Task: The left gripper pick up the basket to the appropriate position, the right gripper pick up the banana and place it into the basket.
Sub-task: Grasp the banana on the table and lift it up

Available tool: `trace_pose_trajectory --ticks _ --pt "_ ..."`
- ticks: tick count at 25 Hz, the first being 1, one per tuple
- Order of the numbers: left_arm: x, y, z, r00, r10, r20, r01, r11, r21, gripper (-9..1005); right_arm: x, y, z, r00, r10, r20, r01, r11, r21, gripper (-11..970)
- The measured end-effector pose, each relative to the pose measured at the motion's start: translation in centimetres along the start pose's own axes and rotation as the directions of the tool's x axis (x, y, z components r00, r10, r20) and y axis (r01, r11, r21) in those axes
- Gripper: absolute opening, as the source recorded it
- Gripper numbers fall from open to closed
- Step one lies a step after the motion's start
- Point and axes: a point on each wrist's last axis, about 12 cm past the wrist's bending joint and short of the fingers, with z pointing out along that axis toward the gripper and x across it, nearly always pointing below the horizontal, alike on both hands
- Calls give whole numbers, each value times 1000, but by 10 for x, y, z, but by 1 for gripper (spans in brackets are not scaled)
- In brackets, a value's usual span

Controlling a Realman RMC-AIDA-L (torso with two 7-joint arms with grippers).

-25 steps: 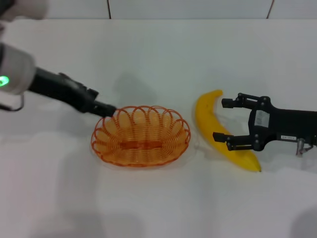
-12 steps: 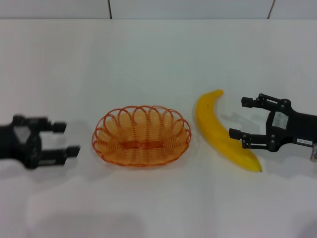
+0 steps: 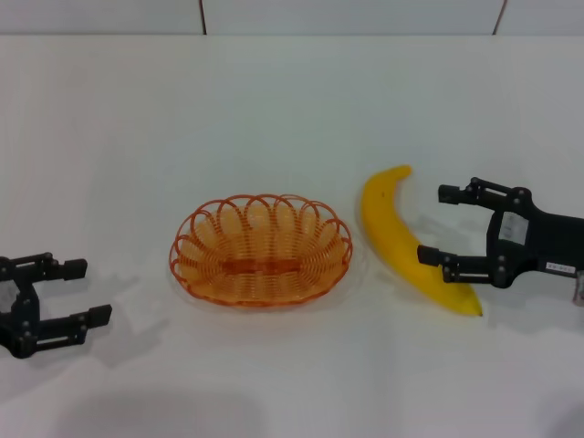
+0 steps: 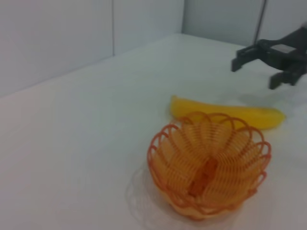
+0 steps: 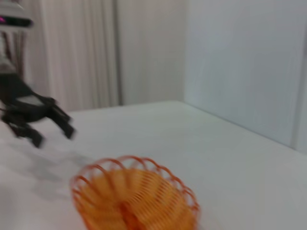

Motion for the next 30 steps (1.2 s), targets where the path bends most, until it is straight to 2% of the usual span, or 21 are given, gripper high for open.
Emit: trace_pose_trajectory --ticks 5,9,12,14,18,22,30 --pt "-1 5 1 1000 17 24 -16 1000 -14 725 -20 2 -8 999 -9 40 14 993 -116 893" --pt "-6 8 3 999 31 32 -31 999 -12 724 -52 -15 -15 997 63 -34 -67 984 -168 892" --pt "-10 10 6 998 38 41 -38 999 -9 724 -78 -36 -10 973 172 -152 -190 975 -118 892" --pt "-11 10 7 998 36 49 -36 999 -8 724 -95 -49 -2 930 249 -269 -272 961 -53 892" --pt "-13 12 9 998 36 56 -36 999 -5 723 -121 -59 24 838 281 -467 -312 950 13 891" --pt "-18 15 12 997 50 61 -51 999 0 722 -130 -54 47 757 280 -590 -334 943 19 891" --pt "-26 19 22 994 68 80 -70 997 25 721 -125 -50 59 698 324 -639 -369 927 68 891"
